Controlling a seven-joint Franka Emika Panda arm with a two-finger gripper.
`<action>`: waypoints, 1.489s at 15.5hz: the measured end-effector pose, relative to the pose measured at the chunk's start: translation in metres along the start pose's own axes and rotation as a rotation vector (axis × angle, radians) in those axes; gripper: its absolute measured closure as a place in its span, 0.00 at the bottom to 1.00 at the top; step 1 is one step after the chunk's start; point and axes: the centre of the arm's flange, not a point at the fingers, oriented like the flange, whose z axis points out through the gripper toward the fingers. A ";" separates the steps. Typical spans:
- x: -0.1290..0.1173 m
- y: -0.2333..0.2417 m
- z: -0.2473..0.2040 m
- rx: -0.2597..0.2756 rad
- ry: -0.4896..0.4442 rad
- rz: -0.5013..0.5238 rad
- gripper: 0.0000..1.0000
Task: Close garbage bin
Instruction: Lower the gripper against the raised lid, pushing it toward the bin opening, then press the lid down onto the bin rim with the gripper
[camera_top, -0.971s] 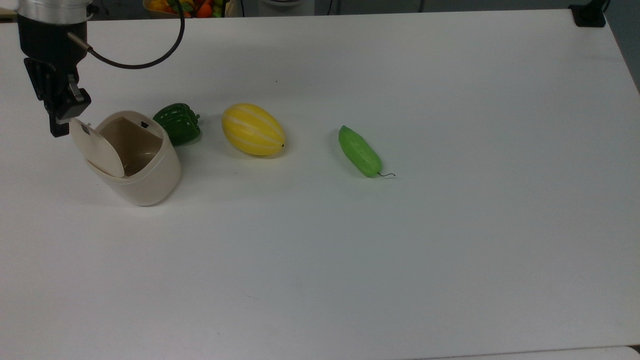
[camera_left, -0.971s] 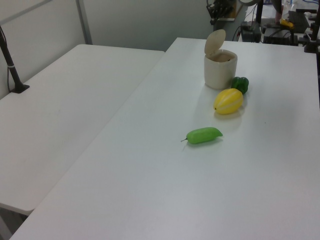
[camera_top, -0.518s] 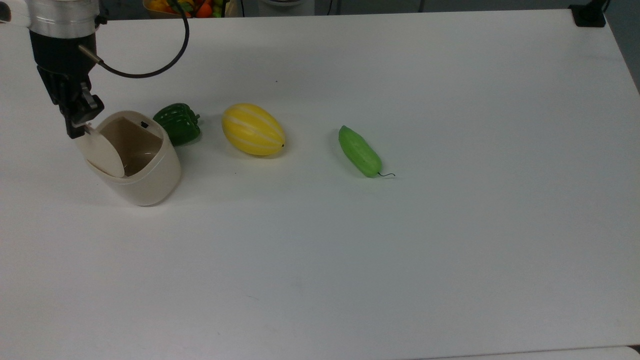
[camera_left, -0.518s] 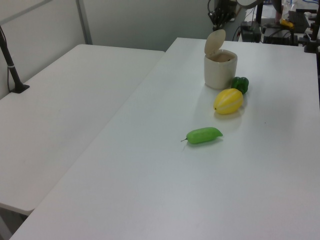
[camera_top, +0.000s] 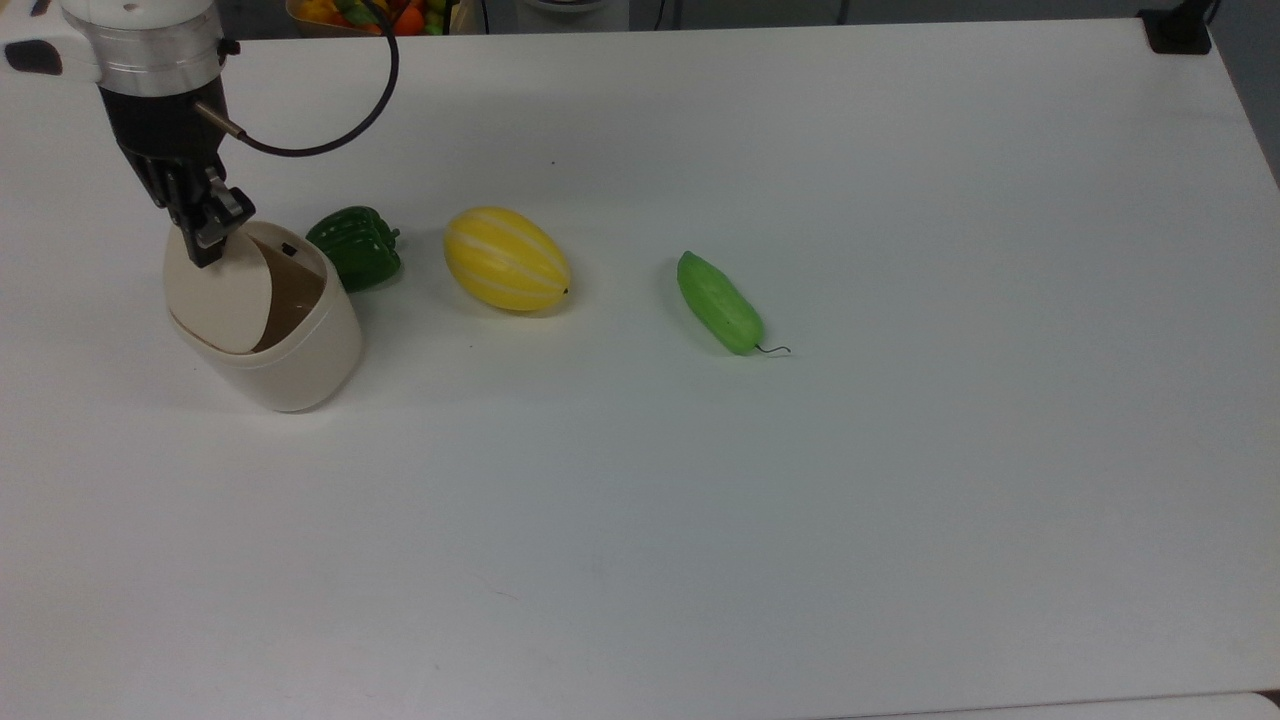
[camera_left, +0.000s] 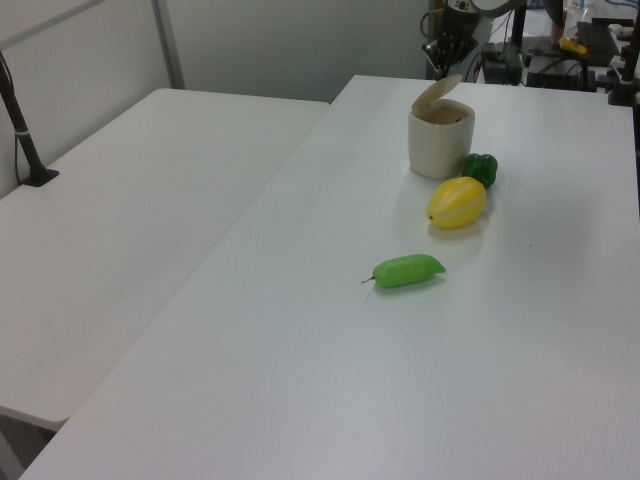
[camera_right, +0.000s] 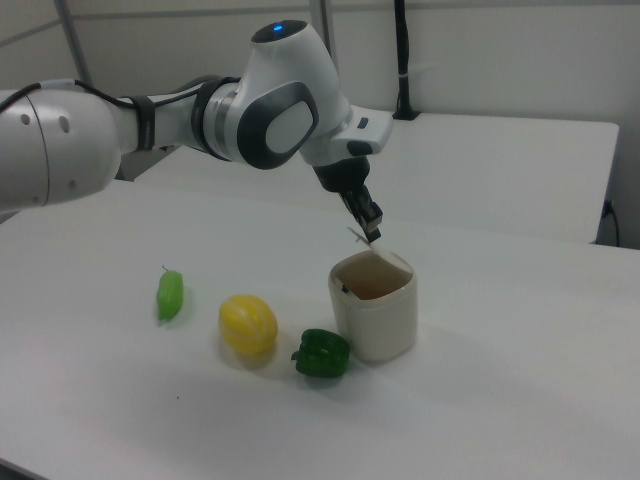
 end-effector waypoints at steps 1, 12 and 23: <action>-0.002 -0.001 0.002 -0.003 -0.012 -0.004 0.99; -0.018 -0.015 0.034 -0.017 -0.068 -0.034 0.99; -0.028 -0.028 0.054 -0.026 -0.099 -0.057 0.99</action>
